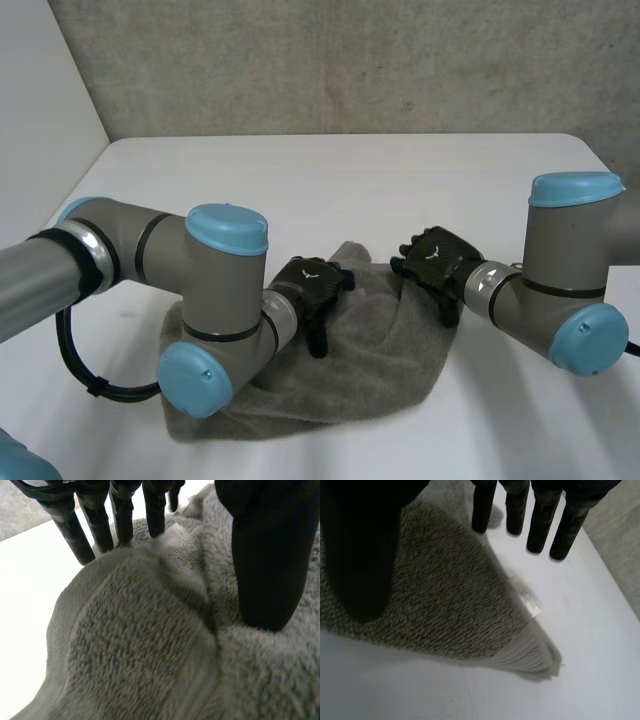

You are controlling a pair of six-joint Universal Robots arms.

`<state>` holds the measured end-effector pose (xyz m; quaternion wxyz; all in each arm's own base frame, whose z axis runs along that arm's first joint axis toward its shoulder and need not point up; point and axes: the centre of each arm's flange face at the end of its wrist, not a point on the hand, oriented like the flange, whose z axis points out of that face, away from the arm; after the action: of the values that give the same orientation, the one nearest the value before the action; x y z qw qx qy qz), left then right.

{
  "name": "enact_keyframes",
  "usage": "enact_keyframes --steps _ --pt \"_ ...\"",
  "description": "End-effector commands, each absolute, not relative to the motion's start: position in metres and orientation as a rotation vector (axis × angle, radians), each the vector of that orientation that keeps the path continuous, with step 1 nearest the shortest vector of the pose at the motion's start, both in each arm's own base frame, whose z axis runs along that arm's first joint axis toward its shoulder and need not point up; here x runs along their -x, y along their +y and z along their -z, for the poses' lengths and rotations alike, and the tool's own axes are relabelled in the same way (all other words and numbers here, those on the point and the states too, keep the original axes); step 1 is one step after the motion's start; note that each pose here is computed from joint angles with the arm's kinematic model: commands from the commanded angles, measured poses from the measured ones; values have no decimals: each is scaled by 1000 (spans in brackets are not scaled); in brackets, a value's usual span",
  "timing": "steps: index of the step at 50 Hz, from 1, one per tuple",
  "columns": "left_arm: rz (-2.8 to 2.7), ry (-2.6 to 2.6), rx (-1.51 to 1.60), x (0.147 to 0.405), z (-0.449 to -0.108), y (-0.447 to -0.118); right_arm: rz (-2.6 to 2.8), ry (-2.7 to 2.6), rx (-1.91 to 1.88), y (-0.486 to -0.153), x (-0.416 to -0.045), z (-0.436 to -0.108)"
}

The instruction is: Fold the towel.

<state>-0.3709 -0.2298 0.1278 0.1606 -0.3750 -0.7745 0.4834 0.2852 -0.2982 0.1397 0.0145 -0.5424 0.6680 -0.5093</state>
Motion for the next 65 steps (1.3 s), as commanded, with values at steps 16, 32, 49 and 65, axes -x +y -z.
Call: enact_keyframes --steps 16,32,49,65 --pt "-2175 -1775 626 377 -307 -286 2314 1674 996 -364 -303 -257" --pt "-2423 -1821 274 285 -328 -309 2527 1360 659 -332 -285 -319" --pt "-1624 -2414 753 253 -136 -223 1397 1980 1267 -259 -290 -135" --pt "-1599 -2508 683 226 -174 -220 1520 2104 1244 -254 -279 -160"
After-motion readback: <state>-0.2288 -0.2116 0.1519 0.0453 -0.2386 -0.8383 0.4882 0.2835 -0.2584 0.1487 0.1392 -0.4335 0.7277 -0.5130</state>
